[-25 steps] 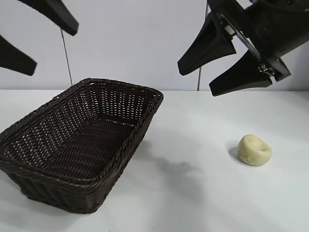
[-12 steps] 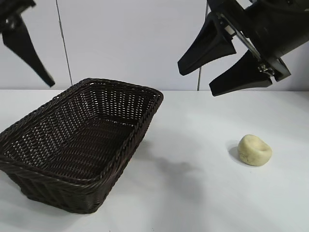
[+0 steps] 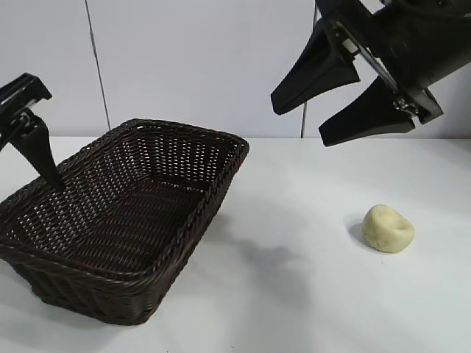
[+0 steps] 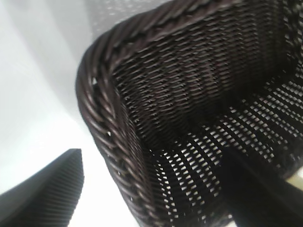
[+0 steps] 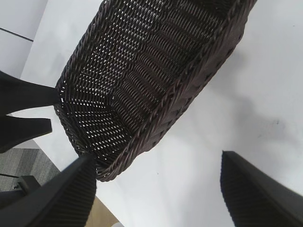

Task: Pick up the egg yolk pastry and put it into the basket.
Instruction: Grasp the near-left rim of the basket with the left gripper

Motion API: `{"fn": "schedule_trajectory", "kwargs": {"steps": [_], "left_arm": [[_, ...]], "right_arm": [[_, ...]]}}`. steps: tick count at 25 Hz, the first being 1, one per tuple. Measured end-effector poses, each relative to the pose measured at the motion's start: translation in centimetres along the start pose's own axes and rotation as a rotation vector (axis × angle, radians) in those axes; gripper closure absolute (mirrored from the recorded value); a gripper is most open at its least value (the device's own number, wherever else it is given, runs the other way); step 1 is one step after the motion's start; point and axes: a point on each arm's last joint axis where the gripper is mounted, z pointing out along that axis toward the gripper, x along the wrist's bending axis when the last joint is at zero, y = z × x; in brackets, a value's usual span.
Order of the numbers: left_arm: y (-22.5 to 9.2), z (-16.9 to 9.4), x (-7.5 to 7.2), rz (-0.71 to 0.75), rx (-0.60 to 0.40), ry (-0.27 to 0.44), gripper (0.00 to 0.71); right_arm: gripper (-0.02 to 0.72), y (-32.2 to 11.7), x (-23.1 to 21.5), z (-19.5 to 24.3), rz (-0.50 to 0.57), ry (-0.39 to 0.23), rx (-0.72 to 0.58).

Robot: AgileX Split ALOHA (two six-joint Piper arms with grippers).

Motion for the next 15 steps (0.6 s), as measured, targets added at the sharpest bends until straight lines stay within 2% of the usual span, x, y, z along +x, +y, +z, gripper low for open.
{"fn": "schedule_trajectory", "kwargs": {"steps": [4, 10, 15], "left_arm": [[0.3, 0.9, 0.1, -0.026, -0.014, 0.032, 0.139], [-0.6, 1.5, 0.5, -0.049, -0.022, 0.039, 0.139], [-1.7, 2.2, 1.1, -0.083, -0.069, 0.04, 0.139]], "right_arm": [[0.175, 0.0, 0.0, 0.0, -0.001, -0.001, 0.001], [0.175, 0.0, 0.0, 0.0, -0.001, -0.001, 0.001], [0.175, 0.0, 0.0, 0.0, -0.001, -0.001, 0.001]]}}
